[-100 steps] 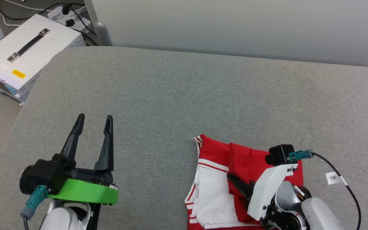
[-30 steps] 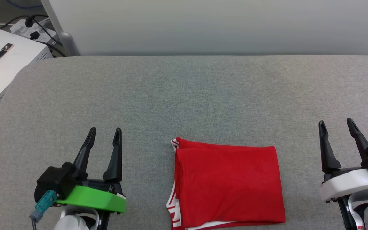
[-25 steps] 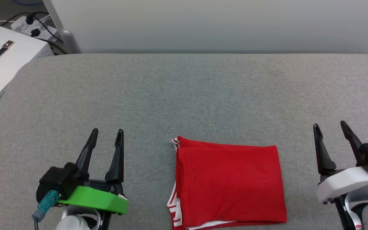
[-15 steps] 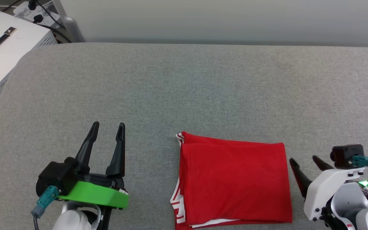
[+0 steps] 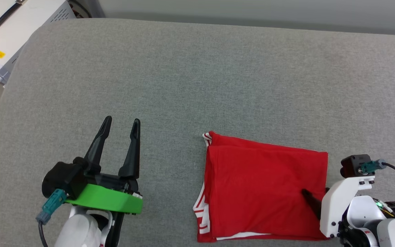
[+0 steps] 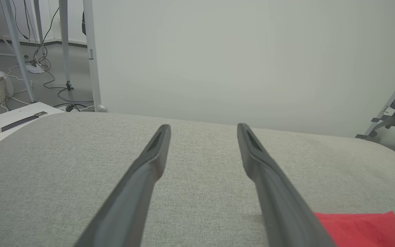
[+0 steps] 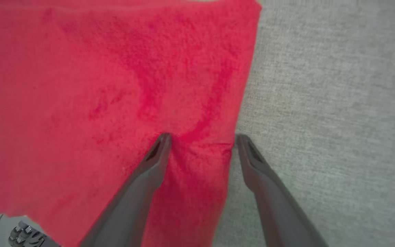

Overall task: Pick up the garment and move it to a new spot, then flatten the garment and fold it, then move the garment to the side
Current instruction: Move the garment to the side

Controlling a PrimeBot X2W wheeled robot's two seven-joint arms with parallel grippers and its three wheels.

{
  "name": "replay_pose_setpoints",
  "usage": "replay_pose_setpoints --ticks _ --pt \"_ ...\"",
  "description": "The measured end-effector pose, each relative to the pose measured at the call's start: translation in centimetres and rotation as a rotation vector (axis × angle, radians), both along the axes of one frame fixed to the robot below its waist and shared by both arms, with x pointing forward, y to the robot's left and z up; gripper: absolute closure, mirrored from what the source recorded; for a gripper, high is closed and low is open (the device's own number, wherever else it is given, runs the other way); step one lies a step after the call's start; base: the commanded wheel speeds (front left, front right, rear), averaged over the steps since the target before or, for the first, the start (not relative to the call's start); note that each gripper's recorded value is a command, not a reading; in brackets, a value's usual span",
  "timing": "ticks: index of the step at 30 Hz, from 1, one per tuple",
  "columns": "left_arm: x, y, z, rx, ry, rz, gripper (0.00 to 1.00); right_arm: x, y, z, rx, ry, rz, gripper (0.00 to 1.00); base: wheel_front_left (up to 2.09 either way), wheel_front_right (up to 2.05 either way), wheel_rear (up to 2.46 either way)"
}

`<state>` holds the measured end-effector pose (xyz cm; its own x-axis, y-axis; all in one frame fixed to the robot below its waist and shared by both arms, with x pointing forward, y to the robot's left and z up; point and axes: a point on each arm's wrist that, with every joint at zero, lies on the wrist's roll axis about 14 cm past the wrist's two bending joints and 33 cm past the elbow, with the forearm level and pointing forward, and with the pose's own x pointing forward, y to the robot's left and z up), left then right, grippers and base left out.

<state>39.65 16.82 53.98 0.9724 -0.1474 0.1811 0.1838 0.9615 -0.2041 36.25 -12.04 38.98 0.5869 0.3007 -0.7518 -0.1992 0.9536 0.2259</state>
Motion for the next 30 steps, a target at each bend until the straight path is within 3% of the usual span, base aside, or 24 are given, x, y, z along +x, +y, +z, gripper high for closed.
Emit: replay_pose_setpoints --ticks 3,4,6,12,20,26,30 --pt "0.1 0.2 -0.4 0.004 0.012 0.006 0.0 0.1 0.6 -0.9 0.001 0.033 0.019 0.0 0.0 0.0 0.0" --pt "0.1 0.3 -0.6 0.005 0.017 0.007 0.0 0.1 0.7 -1.3 -0.003 0.046 0.028 0.05 0.0 0.0 0.0" --pt "0.1 0.4 -0.8 0.007 0.025 0.009 0.0 0.1 0.9 -1.6 -0.014 0.054 0.049 1.0 0.0 0.0 0.0" --pt "0.2 -0.3 -0.9 0.009 0.026 -0.014 0.0 1.0 1.5 -1.0 -0.028 -0.011 0.087 1.0 0.0 0.0 0.0" --pt "0.1 -3.0 -0.5 0.011 0.014 -0.097 0.0 2.0 -0.4 1.7 -0.158 -0.164 0.165 1.0 0.0 0.0 0.0" --pt "0.3 -6.5 -0.5 0.012 0.007 -0.203 0.0 2.5 -5.1 5.1 -0.371 -0.269 0.239 1.0 0.0 0.0 0.0" --pt "0.5 -9.2 -0.5 0.001 0.002 -0.283 0.0 1.9 -9.9 6.3 -0.532 -0.257 0.244 1.0 0.0 0.0 0.0"
